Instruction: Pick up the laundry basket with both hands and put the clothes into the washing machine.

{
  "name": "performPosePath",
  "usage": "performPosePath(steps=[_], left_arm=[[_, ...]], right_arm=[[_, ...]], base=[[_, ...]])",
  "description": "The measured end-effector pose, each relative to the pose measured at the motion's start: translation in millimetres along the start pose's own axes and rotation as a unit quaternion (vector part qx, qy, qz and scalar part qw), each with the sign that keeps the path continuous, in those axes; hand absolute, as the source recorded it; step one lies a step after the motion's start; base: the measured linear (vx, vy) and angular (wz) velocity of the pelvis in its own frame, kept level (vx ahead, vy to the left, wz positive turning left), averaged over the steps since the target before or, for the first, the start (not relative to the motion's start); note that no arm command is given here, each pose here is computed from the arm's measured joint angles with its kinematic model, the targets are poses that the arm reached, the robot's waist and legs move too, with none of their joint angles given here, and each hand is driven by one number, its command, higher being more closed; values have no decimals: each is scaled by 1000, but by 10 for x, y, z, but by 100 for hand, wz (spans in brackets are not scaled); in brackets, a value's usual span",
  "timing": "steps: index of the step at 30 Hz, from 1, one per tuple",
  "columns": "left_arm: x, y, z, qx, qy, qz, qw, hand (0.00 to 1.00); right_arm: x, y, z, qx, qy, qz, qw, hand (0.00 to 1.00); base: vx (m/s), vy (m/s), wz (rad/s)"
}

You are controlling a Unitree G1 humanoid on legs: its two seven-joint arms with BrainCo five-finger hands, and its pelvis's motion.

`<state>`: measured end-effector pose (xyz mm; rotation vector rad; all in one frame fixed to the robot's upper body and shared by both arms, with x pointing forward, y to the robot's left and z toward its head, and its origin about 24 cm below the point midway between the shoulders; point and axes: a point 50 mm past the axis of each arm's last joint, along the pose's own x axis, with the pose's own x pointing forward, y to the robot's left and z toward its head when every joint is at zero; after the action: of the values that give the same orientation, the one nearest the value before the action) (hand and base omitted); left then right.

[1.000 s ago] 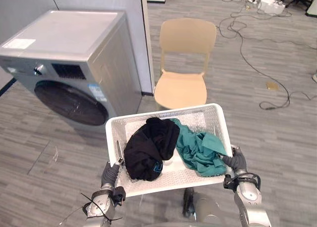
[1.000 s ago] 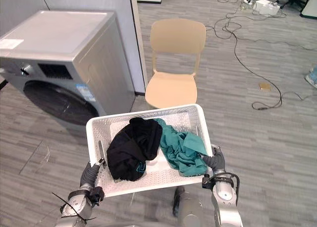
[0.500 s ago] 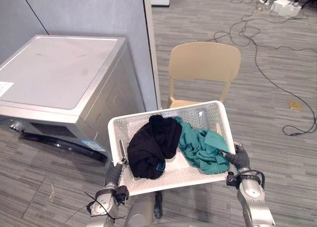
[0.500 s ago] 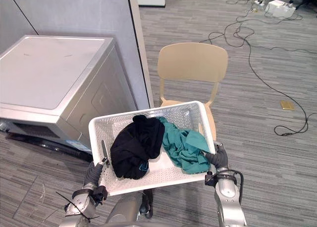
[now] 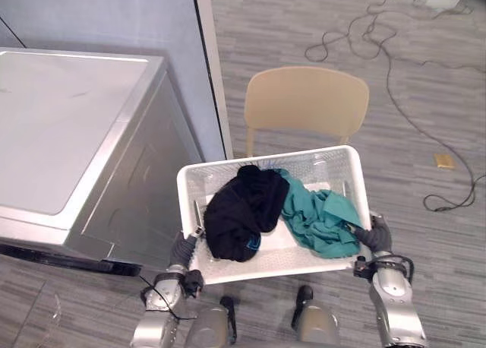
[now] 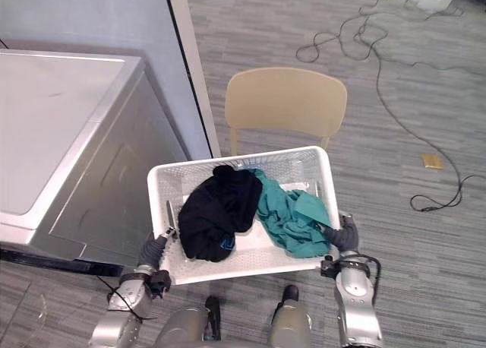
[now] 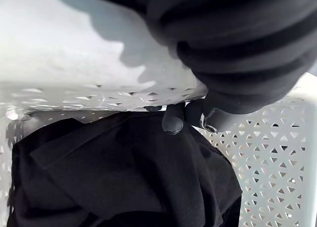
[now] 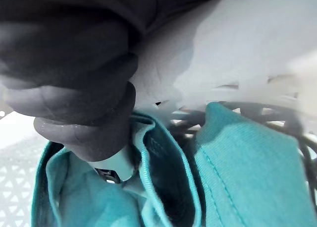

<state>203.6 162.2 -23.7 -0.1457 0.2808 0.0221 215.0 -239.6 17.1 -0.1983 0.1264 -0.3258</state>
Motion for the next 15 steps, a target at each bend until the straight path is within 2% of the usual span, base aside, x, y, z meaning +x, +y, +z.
performPosePath(steps=[4,9,15], left_arm=[[128,-96,128,4,-22,-14,1000,100],[327,-193,291,14,-45,-31,998,100],[734,-166,539,62,-54,-19,996,100]], right_arm=[[70,-84,108,-2,-22,-17,1000,100],[211,-116,293,-6,-57,-30,998,100],[674,52,445,-9,-52,-24,998,100]], base=[[43,-169,3],[-27,-40,-23],[-63,11,-14]])
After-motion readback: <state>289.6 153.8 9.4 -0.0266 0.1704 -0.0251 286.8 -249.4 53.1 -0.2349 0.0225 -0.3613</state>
